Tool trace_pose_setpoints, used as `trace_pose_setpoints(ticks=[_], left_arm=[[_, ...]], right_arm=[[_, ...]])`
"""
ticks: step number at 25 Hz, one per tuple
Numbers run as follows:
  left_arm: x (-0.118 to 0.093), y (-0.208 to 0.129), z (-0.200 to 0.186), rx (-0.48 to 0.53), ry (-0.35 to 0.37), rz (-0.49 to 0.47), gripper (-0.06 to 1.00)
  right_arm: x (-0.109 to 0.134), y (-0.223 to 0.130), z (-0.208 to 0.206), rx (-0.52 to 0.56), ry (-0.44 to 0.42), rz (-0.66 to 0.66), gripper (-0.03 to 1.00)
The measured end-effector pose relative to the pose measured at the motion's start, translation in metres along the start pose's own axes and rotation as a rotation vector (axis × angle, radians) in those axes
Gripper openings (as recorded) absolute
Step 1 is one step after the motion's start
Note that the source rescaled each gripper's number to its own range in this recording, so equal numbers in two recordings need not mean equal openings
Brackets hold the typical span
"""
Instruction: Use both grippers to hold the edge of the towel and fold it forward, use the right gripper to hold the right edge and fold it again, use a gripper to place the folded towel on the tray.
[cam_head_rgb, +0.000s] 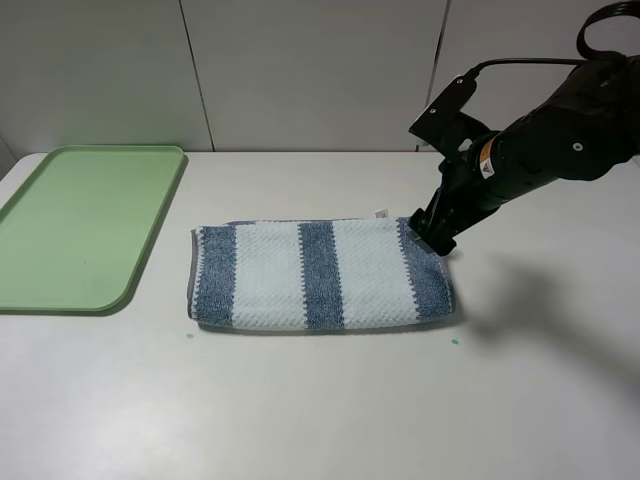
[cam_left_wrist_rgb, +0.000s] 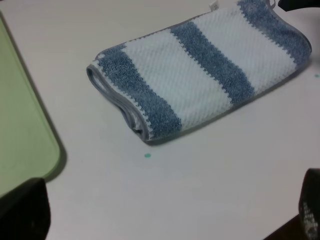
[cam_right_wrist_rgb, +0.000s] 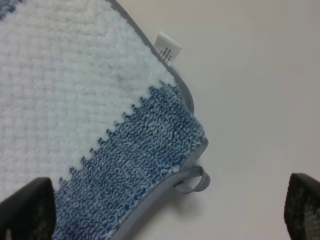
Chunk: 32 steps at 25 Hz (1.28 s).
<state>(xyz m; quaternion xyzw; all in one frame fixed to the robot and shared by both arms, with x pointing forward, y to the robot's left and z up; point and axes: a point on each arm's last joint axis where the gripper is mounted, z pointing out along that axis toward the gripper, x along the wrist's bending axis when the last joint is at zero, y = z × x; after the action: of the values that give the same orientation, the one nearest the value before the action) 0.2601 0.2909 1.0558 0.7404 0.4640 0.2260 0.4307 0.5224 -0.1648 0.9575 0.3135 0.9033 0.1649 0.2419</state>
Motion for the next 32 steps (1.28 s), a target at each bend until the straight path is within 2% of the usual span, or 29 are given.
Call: trace_pose_setpoints(ticks=[6, 10, 19, 22, 26, 32], left_arm=[[0.000, 0.000, 0.000, 0.000, 0.000, 0.000, 1.00], [0.000, 0.000, 0.000, 0.000, 0.000, 0.000, 1.00], [0.000, 0.000, 0.000, 0.000, 0.000, 0.000, 1.00], [0.000, 0.000, 0.000, 0.000, 0.000, 0.000, 1.00], [0.000, 0.000, 0.000, 0.000, 0.000, 0.000, 1.00], [0.000, 0.000, 0.000, 0.000, 0.000, 0.000, 1.00]], right_arm=[[0.000, 0.000, 0.000, 0.004, 0.000, 0.035, 1.00], [0.000, -0.003, 0.000, 0.028, 0.001, 0.130, 1.00], [-0.005, -0.010, 0.000, 0.076, -0.017, 0.525, 1.00], [-0.011, -0.014, 0.003, 0.087, -0.018, 0.613, 1.00], [-0.013, -0.018, 0.015, 0.104, -0.004, 0.683, 1.00], [-0.008, -0.029, 0.043, 0.159, 0.018, 0.710, 1.00]])
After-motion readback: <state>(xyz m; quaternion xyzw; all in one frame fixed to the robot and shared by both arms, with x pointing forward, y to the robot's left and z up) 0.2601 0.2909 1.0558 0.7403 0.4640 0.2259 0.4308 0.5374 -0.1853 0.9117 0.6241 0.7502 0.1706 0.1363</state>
